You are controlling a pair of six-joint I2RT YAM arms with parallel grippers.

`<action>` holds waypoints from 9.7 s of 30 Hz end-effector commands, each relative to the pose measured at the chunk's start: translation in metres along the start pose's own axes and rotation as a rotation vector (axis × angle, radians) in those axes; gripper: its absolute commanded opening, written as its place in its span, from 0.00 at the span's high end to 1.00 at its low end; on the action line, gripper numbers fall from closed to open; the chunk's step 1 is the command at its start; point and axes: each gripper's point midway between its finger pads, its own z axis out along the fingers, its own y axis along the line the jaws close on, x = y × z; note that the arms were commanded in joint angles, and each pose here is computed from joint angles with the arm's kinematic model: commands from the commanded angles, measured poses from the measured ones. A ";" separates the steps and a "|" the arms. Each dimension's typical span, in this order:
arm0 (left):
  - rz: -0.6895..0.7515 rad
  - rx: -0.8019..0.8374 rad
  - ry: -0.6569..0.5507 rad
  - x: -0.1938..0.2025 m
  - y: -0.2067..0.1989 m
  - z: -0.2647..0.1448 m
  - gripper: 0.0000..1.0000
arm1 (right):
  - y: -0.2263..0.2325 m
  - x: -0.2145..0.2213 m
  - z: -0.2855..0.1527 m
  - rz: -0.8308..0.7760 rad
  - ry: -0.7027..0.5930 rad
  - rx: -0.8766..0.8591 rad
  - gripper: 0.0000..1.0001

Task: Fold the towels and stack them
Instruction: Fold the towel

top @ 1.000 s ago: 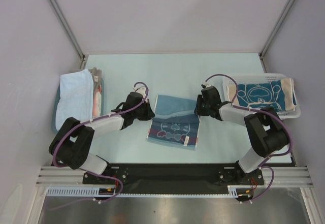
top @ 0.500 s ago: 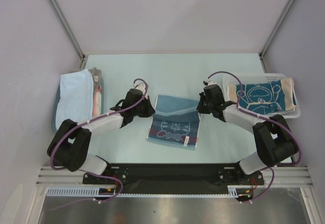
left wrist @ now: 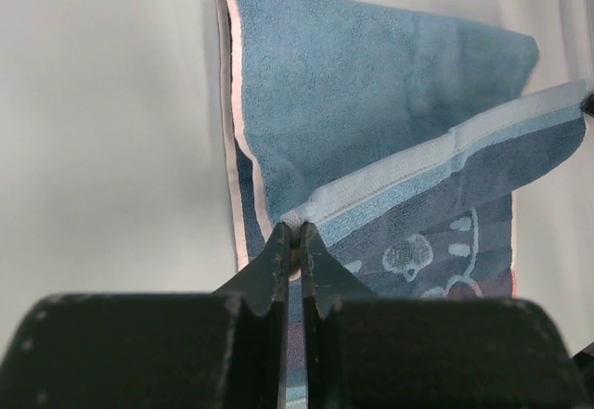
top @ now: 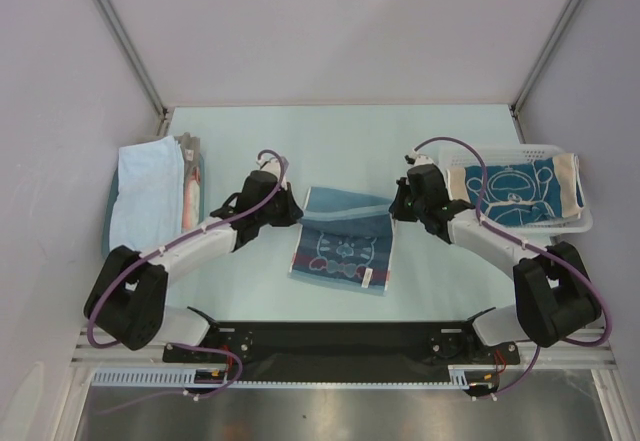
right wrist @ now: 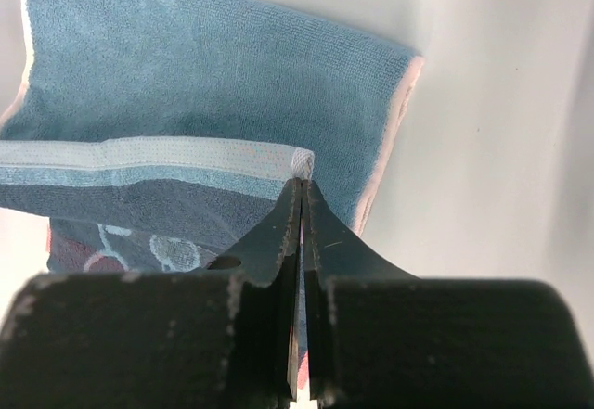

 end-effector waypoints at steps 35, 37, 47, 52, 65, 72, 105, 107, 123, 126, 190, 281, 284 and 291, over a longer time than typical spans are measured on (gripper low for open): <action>-0.035 0.043 -0.056 0.016 0.001 -0.036 0.95 | 0.033 0.032 -0.079 0.010 -0.019 -0.129 1.00; -0.035 0.046 -0.055 0.018 0.001 -0.037 0.95 | 0.032 0.035 -0.080 0.010 -0.014 -0.125 1.00; -0.043 0.045 -0.043 0.033 0.008 -0.039 0.95 | 0.028 0.051 -0.085 0.022 0.005 -0.122 1.00; -0.053 0.050 -0.031 0.040 0.009 -0.041 0.95 | 0.030 0.057 -0.089 0.018 0.008 -0.123 1.00; -0.057 0.065 -0.050 0.043 0.009 -0.051 0.95 | 0.032 0.060 -0.100 0.021 0.005 -0.130 1.00; -0.062 0.077 -0.040 0.051 0.010 -0.054 0.95 | 0.031 0.063 -0.105 0.020 0.007 -0.129 1.00; -0.090 0.065 -0.005 0.075 0.020 -0.055 0.93 | 0.022 0.105 -0.106 0.053 0.062 -0.128 1.00; -0.091 0.066 -0.008 0.073 0.020 -0.055 0.93 | 0.022 0.105 -0.108 0.052 0.062 -0.131 1.00; -0.089 0.073 0.000 0.077 0.019 -0.055 0.85 | 0.015 0.115 -0.110 0.060 0.072 -0.121 0.96; -0.094 0.072 0.000 0.079 0.021 -0.056 0.80 | 0.015 0.121 -0.108 0.065 0.082 -0.131 0.83; 0.071 0.166 0.250 0.120 -0.032 -0.023 0.66 | 0.034 0.091 -0.056 0.004 0.065 -0.142 0.61; 0.116 0.135 0.311 0.150 -0.032 -0.031 0.67 | 0.030 0.113 -0.017 0.085 0.192 -0.310 0.69; 0.118 0.136 0.304 0.147 -0.033 -0.033 0.67 | 0.031 0.112 -0.018 0.081 0.186 -0.319 0.69; 0.120 0.177 0.242 0.117 -0.055 -0.040 0.66 | 0.040 0.102 -0.034 0.032 0.134 -0.388 0.87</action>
